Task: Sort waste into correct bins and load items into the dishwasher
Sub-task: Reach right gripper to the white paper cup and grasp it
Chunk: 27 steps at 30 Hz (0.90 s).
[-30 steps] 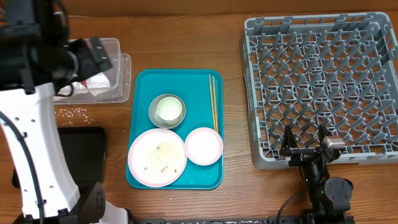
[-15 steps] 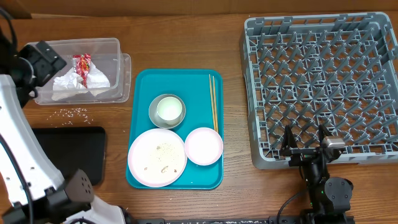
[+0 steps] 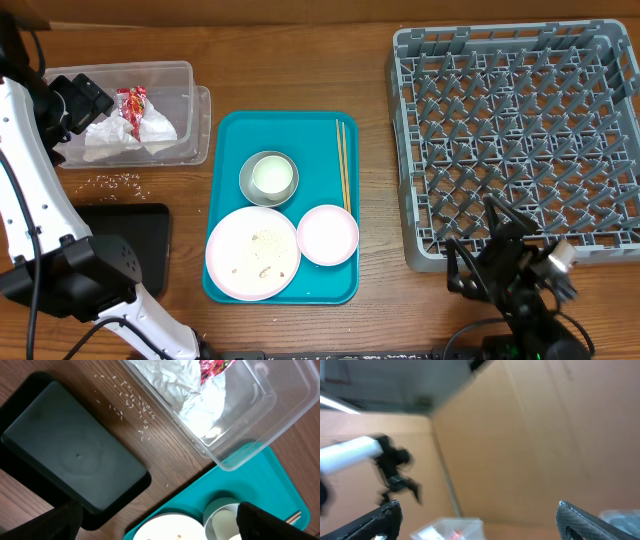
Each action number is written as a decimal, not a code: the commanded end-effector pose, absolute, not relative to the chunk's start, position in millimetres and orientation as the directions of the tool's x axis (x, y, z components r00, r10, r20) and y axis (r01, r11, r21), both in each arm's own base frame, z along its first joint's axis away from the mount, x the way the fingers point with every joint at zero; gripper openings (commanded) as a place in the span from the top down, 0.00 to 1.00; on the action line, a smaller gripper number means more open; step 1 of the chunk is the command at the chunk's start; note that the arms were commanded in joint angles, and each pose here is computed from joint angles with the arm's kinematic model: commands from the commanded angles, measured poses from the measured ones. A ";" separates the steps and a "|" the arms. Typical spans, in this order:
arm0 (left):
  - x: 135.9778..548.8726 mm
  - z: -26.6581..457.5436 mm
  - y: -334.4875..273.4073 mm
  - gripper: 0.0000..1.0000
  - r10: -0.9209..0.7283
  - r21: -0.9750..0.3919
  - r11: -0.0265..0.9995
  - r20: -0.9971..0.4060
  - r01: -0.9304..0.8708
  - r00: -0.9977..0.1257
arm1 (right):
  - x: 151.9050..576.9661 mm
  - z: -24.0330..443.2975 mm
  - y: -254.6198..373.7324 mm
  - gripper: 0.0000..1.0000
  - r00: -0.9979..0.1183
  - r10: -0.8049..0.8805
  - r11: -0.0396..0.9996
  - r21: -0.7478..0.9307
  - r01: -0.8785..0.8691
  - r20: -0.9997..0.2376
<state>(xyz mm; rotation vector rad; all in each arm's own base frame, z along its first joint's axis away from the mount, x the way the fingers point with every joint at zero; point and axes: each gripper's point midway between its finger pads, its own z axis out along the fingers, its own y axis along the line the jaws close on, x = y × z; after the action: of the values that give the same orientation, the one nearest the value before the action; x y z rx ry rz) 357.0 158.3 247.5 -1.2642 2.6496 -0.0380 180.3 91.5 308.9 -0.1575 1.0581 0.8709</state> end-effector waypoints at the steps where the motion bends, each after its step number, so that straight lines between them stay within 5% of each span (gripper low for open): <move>1: 359.3 238.6 157.7 0.00 -0.776 -0.104 0.628 -0.148 -0.771 -0.613 | 163.2 343.7 78.8 0.00 0.256 0.651 0.622 0.310 -0.719 -0.715; 5: 362.6 239.5 155.6 0.00 -0.779 -0.127 0.626 -0.147 -0.769 -0.609 | 166.2 374.2 70.1 0.00 0.265 0.644 0.659 0.346 -0.667 -0.717; 8: 368.3 240.8 158.2 0.00 -0.779 -0.139 0.625 -0.169 -0.768 -0.603 | 183.3 401.4 94.0 0.00 0.179 0.471 0.712 0.252 -0.655 -0.864; 15: 372.9 242.8 170.0 0.00 -0.775 -0.113 0.623 -0.224 -0.774 -0.591 | 252.3 431.3 162.4 0.00 -0.218 0.194 0.502 0.287 -0.816 -0.957; 19: 367.2 242.6 177.9 0.00 -0.770 -0.061 0.619 -0.243 -0.783 -0.590 | 290.0 423.7 213.3 0.00 -0.354 0.021 0.439 0.326 -0.837 -0.935; 27: 349.2 243.1 194.0 0.00 -0.766 0.063 0.592 -0.266 -0.804 -0.585 | 352.8 316.6 306.9 0.00 -0.605 -0.335 0.717 0.221 -0.661 -0.722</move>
<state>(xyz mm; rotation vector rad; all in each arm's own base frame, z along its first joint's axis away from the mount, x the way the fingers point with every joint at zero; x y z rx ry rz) 357.3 181.6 244.9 -1.2759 2.6147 0.1393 325.6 291.9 343.8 -0.7260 2.1725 0.9437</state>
